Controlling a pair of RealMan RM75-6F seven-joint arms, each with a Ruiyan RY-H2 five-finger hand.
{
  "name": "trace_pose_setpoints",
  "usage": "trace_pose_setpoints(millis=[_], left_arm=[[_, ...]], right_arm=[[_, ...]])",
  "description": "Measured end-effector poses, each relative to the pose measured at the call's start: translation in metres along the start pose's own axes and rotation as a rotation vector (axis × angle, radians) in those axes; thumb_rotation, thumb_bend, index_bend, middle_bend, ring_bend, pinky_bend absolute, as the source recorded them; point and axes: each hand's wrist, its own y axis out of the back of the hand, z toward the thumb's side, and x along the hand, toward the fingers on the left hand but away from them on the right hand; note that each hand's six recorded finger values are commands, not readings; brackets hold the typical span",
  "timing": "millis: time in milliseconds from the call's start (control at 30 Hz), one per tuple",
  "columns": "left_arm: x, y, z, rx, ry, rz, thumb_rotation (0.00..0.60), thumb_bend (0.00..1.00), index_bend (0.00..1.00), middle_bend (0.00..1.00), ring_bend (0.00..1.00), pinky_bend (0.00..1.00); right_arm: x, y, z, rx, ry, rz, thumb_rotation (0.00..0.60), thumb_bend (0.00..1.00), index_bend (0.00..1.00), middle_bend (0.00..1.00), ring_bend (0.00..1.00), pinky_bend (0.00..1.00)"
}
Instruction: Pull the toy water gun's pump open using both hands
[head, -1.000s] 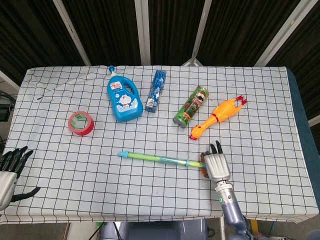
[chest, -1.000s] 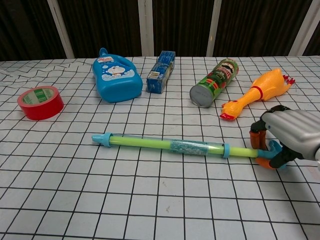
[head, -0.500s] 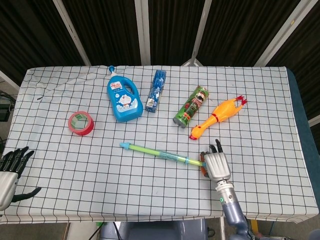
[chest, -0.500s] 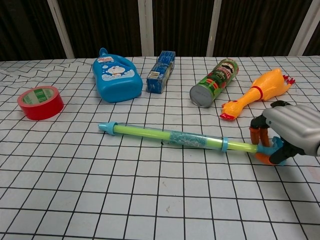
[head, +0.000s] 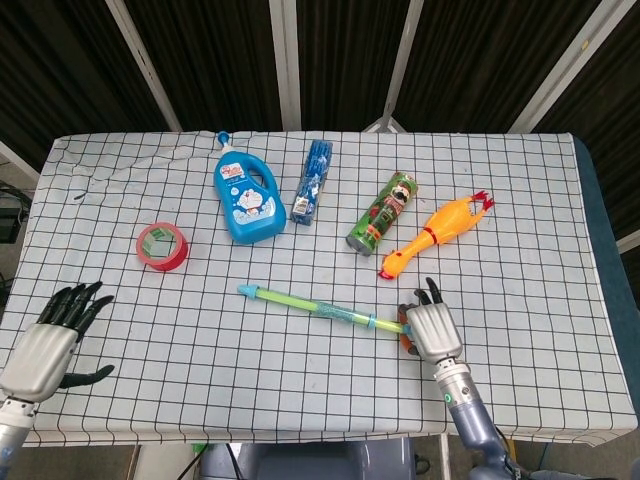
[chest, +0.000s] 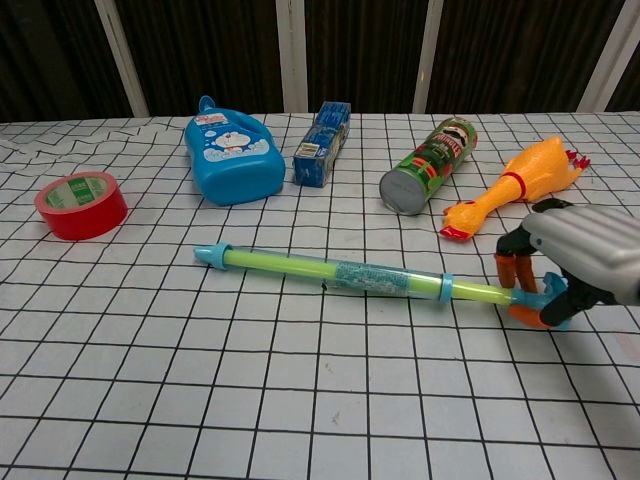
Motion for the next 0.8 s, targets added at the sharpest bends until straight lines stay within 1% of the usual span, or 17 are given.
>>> trace_pose_setpoints(millis=[67, 200, 367, 500, 600, 700, 800], left_arm=[[0.011, 0.001, 0.009, 0.03, -0.029, -0.015, 0.6, 0.19, 0.2, 0.09, 0.0, 0.0], [0.042, 0.003, 0.029, 0.132, -0.101, -0.043, 0.6, 0.21, 0.2, 0.13, 0.0, 0.0], [0.082, 0.004, 0.057, 0.244, -0.189, -0.039, 0.6, 0.22, 0.21, 0.2, 0.0, 0.0], [0.111, -0.004, 0.081, 0.313, -0.247, -0.043, 0.6, 0.22, 0.24, 0.25, 0.0, 0.0], [0.126, -0.011, 0.09, 0.333, -0.265, -0.055, 0.6, 0.24, 0.28, 0.28, 0.01, 0.0], [0.139, -0.021, 0.097, 0.331, -0.274, -0.078, 0.6, 0.26, 0.31, 0.3, 0.01, 0.01], [0.151, -0.032, 0.108, 0.334, -0.282, -0.098, 0.6, 0.28, 0.31, 0.31, 0.01, 0.01]], right_arm=[[0.0, 0.0, 0.0, -0.005, 0.001, 0.002, 0.6, 0.49, 0.73, 0.62, 0.22, 0.0], [0.001, -0.003, -0.002, -0.002, 0.009, 0.012, 0.6, 0.49, 0.73, 0.62, 0.22, 0.0], [0.001, -0.001, -0.005, 0.011, 0.019, 0.008, 0.6, 0.49, 0.73, 0.62, 0.22, 0.0], [0.001, 0.003, -0.009, 0.022, 0.015, 0.0, 0.6, 0.49, 0.74, 0.62, 0.22, 0.0], [0.001, 0.004, -0.011, 0.02, 0.011, 0.0, 0.6, 0.49, 0.73, 0.62, 0.22, 0.0], [0.001, 0.003, -0.011, 0.02, 0.017, 0.007, 0.6, 0.49, 0.73, 0.62, 0.22, 0.0], [0.002, 0.002, -0.01, 0.024, 0.023, 0.013, 0.6, 0.49, 0.73, 0.62, 0.22, 0.0]])
